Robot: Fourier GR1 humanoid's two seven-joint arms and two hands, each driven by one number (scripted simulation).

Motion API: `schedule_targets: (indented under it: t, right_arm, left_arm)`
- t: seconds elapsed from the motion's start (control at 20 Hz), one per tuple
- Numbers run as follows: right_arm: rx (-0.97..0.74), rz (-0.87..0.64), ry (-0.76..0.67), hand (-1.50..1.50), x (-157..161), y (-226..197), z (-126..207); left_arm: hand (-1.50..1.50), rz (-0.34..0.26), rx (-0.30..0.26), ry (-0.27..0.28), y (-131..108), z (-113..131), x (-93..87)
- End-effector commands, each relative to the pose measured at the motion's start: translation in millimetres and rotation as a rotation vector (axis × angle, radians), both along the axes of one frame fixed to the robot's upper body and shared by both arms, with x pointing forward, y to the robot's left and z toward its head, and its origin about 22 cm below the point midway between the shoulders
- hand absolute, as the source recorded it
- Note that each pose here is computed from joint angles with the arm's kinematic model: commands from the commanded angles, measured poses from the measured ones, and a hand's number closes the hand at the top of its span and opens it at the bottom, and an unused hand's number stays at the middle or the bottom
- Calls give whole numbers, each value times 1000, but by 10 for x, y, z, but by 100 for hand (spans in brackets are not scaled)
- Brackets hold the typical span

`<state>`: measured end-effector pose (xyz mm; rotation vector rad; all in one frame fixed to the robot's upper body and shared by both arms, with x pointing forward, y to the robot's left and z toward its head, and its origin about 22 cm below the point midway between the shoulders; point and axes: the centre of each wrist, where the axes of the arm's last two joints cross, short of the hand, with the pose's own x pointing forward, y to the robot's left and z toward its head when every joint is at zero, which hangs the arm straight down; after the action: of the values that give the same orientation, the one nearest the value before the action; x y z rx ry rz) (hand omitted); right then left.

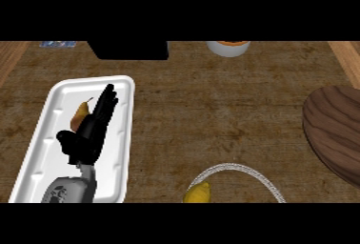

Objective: Pick the croissant from the placemat and place it in the bowl

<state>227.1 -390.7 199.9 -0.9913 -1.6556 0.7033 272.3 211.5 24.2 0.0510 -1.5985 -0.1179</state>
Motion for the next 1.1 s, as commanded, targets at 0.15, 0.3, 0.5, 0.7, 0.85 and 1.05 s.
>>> schedule_targets:
  t: [0.15, 0.3, 0.5, 0.7, 0.85, 1.05]
  right_arm:
    - [-66, -45, 43, 150, 383, -253, -477]
    - [-58, -67, 75, 150, 441, -675, -708]
    - [120, -35, 183, 150, 493, -771, -954]
    - [174, 54, 288, -150, 520, -850, -1347]
    - [196, 147, 282, -150, 686, -888, -1181]
    - [336, 183, 150, -150, 691, -856, -1338]
  left_arm:
    - [0, 5, 1, 5, -29, 89, -113]
    - [0, -4, -17, 5, -35, 188, 186]
    - [0, 13, 9, -1, -46, 66, 70]
    - [0, 1, 5, 4, -38, 171, 54]
    - [0, -10, 21, -4, 20, 140, 147]
    - [0, -3, 8, -3, 123, 115, 42]
